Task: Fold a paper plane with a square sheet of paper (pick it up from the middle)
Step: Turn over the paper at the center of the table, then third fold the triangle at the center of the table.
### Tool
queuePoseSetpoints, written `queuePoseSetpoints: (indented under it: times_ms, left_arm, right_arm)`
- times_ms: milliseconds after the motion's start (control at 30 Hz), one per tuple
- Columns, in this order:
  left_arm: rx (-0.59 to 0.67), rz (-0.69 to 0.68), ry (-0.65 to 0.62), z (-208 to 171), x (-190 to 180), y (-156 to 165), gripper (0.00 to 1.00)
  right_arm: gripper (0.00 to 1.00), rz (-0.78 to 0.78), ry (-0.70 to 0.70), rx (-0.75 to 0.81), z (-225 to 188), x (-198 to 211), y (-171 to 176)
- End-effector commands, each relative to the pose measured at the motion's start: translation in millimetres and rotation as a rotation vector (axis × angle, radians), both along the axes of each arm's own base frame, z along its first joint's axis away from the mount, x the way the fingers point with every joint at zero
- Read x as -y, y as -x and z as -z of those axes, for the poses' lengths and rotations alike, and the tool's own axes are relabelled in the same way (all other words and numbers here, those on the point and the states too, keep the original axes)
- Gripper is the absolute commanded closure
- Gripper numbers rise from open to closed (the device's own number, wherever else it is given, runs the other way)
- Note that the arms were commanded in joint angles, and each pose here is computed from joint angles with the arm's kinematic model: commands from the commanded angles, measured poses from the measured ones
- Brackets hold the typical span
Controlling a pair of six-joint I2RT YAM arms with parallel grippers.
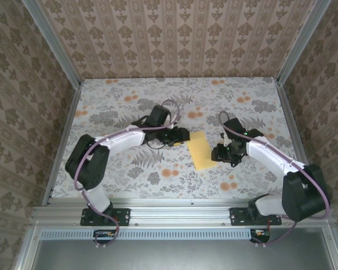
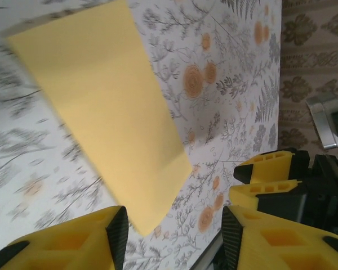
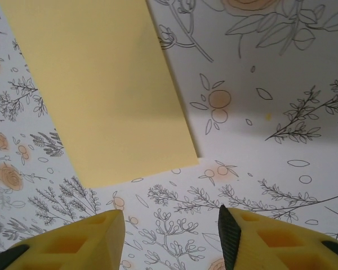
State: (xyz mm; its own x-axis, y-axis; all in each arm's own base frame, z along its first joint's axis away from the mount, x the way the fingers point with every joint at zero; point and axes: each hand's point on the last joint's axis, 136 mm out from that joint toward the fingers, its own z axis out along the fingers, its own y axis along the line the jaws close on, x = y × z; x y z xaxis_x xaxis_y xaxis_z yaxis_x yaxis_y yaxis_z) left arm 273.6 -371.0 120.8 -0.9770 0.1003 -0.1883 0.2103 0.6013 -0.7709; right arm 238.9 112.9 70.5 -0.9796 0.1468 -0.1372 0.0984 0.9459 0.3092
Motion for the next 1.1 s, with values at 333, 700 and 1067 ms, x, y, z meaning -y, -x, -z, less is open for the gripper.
queuePoseSetpoints:
  times_ms: [333,700,1067]
  left_arm:
    - [0.052,0.163,-0.268,61,34,20,0.66]
    - [0.079,0.238,-0.396,95,34,28,0.79]
    - [0.09,0.268,-0.504,121,18,30,0.82]
  right_arm:
    - [0.46,0.107,-0.19,0.056,6,9,-3]
    - [0.46,0.134,-0.242,0.032,17,6,-6]
    - [0.45,0.125,-0.269,0.02,28,0,-15]
